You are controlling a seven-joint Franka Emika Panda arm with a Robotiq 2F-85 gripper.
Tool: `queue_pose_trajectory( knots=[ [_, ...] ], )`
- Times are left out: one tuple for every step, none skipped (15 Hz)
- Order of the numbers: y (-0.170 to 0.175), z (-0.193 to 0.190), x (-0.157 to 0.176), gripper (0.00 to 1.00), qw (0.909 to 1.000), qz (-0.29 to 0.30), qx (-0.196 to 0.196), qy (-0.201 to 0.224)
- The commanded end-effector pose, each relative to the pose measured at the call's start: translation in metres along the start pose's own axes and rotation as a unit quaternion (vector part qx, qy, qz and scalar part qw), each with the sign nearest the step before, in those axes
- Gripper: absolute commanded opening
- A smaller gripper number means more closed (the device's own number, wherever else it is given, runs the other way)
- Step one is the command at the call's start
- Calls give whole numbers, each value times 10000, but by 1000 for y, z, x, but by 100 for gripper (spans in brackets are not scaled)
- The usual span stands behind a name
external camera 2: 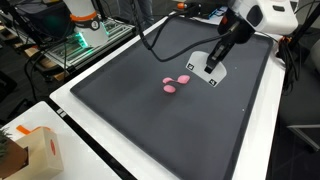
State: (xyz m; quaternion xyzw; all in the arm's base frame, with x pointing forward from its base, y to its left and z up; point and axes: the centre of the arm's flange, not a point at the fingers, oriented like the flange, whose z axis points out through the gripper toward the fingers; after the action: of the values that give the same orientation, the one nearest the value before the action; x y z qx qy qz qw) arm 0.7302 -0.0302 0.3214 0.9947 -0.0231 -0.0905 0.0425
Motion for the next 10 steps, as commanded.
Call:
queue_pose_trajectory(
  knots=[
    [28, 6, -23, 1, 9992, 198, 341, 34],
    [36, 8, -28, 1, 9986, 256, 462, -61],
    [44, 9, -32, 1, 9982, 304, 522, -57],
    [51, 11, -36, 1, 9975, 348, 610, -82],
    [57, 13, -40, 1, 9970, 386, 672, -88],
    [65, 15, -45, 1, 9963, 377, 766, -67],
    [70, 17, -49, 1, 9954, 392, 875, -49],
    [76, 19, -54, 1, 9947, 394, 954, -35],
    [82, 22, -58, 1, 9938, 402, 1034, -8],
    [89, 26, -64, 1, 9927, 414, 1135, 11]
  ],
)
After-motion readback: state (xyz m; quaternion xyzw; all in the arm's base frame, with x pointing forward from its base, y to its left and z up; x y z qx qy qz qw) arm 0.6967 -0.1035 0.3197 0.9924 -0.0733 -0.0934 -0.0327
